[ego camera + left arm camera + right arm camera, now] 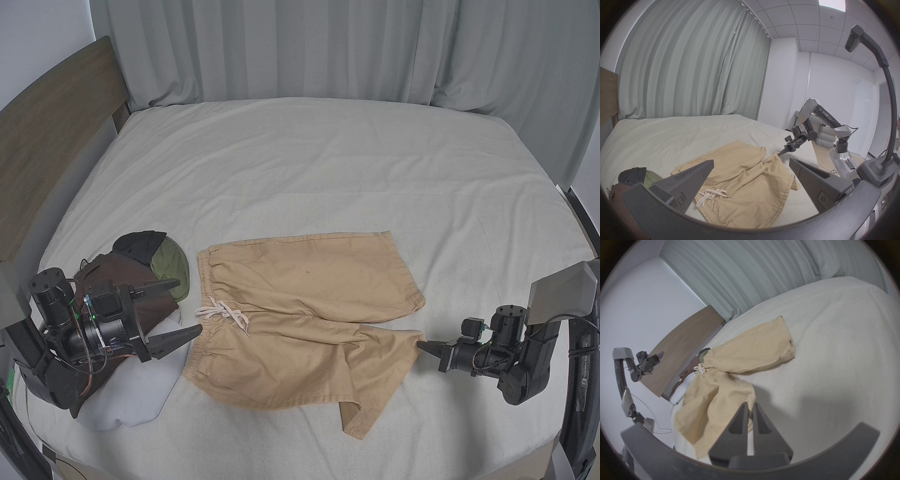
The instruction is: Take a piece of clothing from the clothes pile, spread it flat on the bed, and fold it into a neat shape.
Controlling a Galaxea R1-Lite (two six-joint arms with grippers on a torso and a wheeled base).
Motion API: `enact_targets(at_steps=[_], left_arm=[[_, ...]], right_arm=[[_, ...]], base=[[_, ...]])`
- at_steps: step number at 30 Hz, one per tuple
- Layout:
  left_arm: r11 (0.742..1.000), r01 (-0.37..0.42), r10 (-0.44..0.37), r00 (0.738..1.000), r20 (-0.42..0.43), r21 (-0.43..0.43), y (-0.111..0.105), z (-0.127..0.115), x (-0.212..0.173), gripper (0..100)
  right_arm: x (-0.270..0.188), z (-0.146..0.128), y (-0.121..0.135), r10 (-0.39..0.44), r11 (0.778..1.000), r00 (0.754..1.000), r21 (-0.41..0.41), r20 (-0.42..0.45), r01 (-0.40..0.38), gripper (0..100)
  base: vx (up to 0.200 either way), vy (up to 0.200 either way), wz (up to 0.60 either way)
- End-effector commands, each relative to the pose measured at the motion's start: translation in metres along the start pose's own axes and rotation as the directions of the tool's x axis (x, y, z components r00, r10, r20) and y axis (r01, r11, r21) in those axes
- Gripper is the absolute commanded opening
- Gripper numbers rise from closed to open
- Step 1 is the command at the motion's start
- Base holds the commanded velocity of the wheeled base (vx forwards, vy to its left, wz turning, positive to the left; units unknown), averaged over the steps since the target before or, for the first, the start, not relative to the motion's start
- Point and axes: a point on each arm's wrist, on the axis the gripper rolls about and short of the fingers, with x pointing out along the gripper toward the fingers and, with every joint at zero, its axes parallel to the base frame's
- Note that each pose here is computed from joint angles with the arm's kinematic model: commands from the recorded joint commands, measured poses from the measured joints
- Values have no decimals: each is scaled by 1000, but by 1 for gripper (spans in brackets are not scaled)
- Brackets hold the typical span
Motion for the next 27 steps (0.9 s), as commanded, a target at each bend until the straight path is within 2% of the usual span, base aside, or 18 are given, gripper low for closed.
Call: enact_targets(at_steps=[1,14,27], left_arm=[[1000,3,-3,1000,-3,-4,0,-1,0,100],[1000,7,-7,1000,-4,-6,-2,-2,1,100],[1000,7,-7,1000,-4,-6,-2,-2,1,100]], right_arm=[[8,1,-8,-35,999,999,-28,21,35,0],[27,26,-13,-30,994,991,-98,130,43,0],[38,36,-12,-38,990,983,-126,178,61,0]], base=[[0,0,0],[0,0,0],[0,0,0]])
